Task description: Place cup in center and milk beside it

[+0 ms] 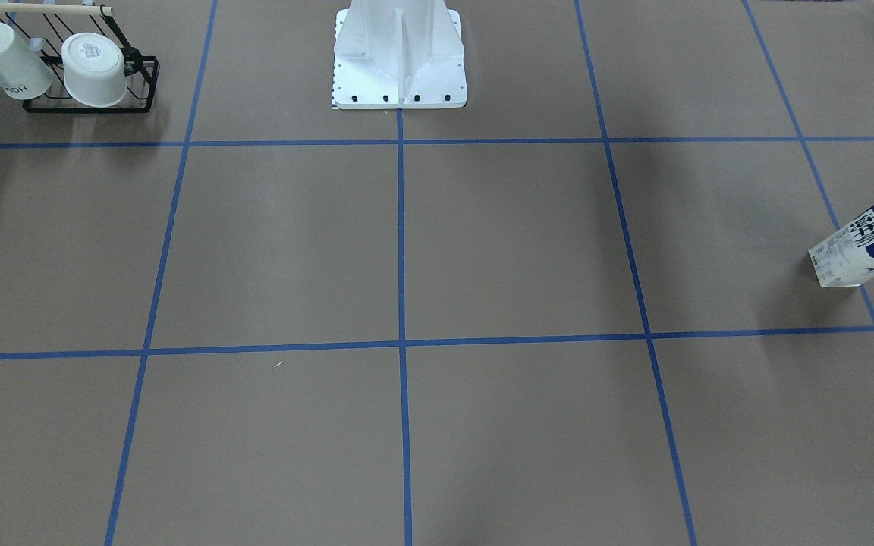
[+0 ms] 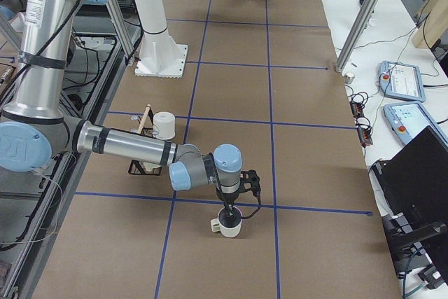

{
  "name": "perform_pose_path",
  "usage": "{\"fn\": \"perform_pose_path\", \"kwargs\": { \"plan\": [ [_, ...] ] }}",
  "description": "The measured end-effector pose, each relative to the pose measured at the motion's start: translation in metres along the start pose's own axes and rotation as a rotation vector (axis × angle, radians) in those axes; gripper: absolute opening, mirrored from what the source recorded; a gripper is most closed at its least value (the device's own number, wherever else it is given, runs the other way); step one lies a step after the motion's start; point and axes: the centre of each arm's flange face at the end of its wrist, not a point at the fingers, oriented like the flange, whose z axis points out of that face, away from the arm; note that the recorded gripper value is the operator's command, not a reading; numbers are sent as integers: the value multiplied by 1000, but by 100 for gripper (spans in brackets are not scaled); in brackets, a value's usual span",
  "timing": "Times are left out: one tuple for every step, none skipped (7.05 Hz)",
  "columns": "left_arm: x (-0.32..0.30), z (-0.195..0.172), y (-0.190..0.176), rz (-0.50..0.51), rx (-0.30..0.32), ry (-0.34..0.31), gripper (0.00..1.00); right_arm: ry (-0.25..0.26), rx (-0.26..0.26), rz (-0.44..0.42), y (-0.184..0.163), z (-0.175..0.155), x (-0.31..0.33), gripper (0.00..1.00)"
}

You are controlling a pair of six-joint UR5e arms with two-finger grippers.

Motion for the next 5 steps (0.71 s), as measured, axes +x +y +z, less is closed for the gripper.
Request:
{"fn": "perform_pose_path", "kwargs": {
  "plan": [
    [0, 0, 0, 0, -1, 0, 98, -4, 16, -8, -10, -5, -5, 0],
    [0, 1, 1, -1, -1, 1, 98, -14, 46, -26, -26, -18, -16, 0],
    [-1, 1, 1, -2, -2, 1, 98, -27, 93, -57, -51, -38, -33, 0],
    [-1, 2, 2, -3, -4, 1, 98, -42, 147, -90, -81, -62, -54, 0],
    [-2, 2, 2, -5, -6, 1, 98, -76, 195, -101, -117, -83, -85, 0]
  ]
}}
